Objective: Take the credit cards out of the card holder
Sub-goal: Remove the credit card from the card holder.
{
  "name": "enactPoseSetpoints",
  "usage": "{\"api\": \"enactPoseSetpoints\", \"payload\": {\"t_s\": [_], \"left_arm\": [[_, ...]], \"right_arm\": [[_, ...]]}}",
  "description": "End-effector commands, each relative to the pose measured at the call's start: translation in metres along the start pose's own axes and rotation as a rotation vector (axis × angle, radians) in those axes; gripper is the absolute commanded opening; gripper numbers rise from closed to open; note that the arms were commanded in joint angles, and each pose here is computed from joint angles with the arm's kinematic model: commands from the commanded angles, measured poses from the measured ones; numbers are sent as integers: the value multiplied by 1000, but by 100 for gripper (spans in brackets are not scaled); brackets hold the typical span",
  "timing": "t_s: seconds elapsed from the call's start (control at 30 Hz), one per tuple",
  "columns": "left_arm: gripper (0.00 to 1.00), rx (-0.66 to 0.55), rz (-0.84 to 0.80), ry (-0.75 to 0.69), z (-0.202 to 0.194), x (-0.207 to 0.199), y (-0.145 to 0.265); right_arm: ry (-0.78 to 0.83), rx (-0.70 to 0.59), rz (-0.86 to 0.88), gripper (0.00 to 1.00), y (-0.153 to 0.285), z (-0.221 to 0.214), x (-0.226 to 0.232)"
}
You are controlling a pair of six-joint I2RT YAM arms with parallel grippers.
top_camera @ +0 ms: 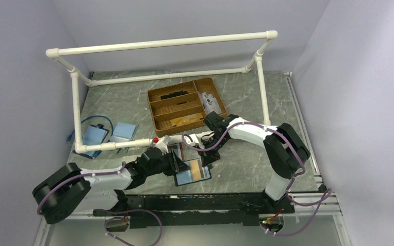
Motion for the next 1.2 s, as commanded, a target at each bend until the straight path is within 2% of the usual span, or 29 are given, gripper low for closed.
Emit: {"api": "enactPoseSetpoints", "payload": {"t_s": [0.0, 0.27, 0.97, 1.07, 1.17], "left_arm": [[33, -25, -85, 13, 11, -20, -9], [33, 12, -17, 43, 7, -11, -17], [34, 98, 79, 103, -3, 4, -31], [33, 105, 79, 112, -5, 5, -32], [26, 99, 79, 118, -5, 6, -31]], "right_arm": [[13, 5, -1, 4, -2, 3, -5], [-15, 73, -52, 4, -2, -3, -13], [-92, 128, -39, 3, -23, 0, -14], [-122, 89, 7, 3, -31, 7, -9], [-149, 52, 65, 3, -38, 15, -4]]}}
Point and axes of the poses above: each gripper's point midway between its finger pads, its own y axis back along the fingers, its own x axis along the line the jaws close on, z = x × y, the point moved 7 cm from there along y, back along the fingers, and after that the axes turned 3 degrees about -y, right-handed, at the moved point
